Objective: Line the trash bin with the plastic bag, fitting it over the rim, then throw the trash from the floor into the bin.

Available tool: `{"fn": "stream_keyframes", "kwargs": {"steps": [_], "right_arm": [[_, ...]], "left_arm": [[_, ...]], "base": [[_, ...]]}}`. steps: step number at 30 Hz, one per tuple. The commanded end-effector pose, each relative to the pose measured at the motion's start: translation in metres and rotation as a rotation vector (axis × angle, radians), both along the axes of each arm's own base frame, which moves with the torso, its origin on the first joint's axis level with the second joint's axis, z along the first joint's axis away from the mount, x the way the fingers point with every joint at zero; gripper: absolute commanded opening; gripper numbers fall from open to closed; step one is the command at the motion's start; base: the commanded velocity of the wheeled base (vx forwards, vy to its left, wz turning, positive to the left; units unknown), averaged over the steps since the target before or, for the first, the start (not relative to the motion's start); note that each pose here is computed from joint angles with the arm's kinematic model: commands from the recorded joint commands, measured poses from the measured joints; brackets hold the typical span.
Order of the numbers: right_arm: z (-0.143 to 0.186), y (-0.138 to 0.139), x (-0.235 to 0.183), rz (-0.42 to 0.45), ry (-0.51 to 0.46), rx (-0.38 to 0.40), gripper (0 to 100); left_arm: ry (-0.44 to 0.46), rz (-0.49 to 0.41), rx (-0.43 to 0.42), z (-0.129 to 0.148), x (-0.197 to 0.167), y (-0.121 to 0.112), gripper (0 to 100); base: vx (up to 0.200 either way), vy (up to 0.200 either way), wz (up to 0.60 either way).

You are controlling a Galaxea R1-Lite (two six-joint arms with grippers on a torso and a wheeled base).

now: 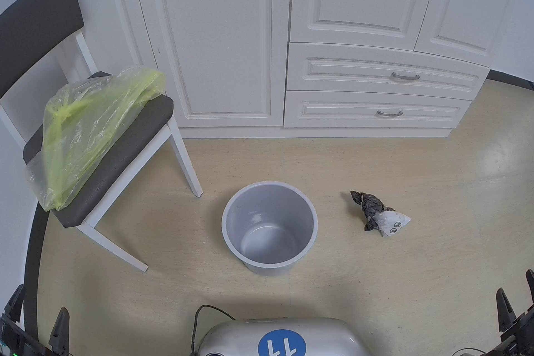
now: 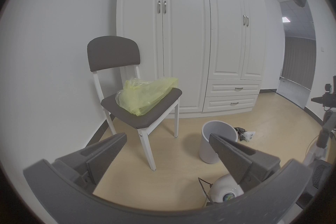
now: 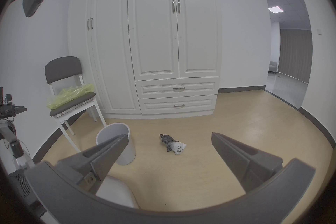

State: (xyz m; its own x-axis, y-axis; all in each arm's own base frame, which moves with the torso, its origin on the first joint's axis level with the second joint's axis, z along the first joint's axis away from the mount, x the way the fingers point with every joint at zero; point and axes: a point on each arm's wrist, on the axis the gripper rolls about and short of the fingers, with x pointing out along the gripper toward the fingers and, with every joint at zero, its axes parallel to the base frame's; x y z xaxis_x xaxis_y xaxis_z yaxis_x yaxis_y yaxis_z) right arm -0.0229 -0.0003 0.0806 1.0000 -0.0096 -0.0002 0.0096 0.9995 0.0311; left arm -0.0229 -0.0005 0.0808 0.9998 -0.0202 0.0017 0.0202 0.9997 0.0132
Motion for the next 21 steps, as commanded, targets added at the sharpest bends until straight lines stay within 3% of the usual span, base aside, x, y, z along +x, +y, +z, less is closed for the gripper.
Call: {"fn": "stream_keyframes", "kwargs": {"steps": [1, 17, 21], "right_arm": [[-0.0044, 0.0000, -0.0002, 0.000, -0.002, 0.001, 100], [-0.0048, -0.0002, 0.0000, -0.009, 0.000, -0.002, 100], [-0.0048, 0.0000, 0.0000, -0.001, 0.000, -0.043, 100]], "left_arm": [[0.002, 0.002, -0.001, -0.0053, 0.0001, 0.0000, 100], [-0.004, 0.037, -0.064, -0.0044, -0.0001, 0.0008, 100], [-0.003, 0.038, -0.064, -0.0046, -0.0001, 0.0009, 100]], "base": [[0.000, 0.000, 0.00], [0.000, 0.000, 0.00], [0.000, 0.000, 0.00]]}}
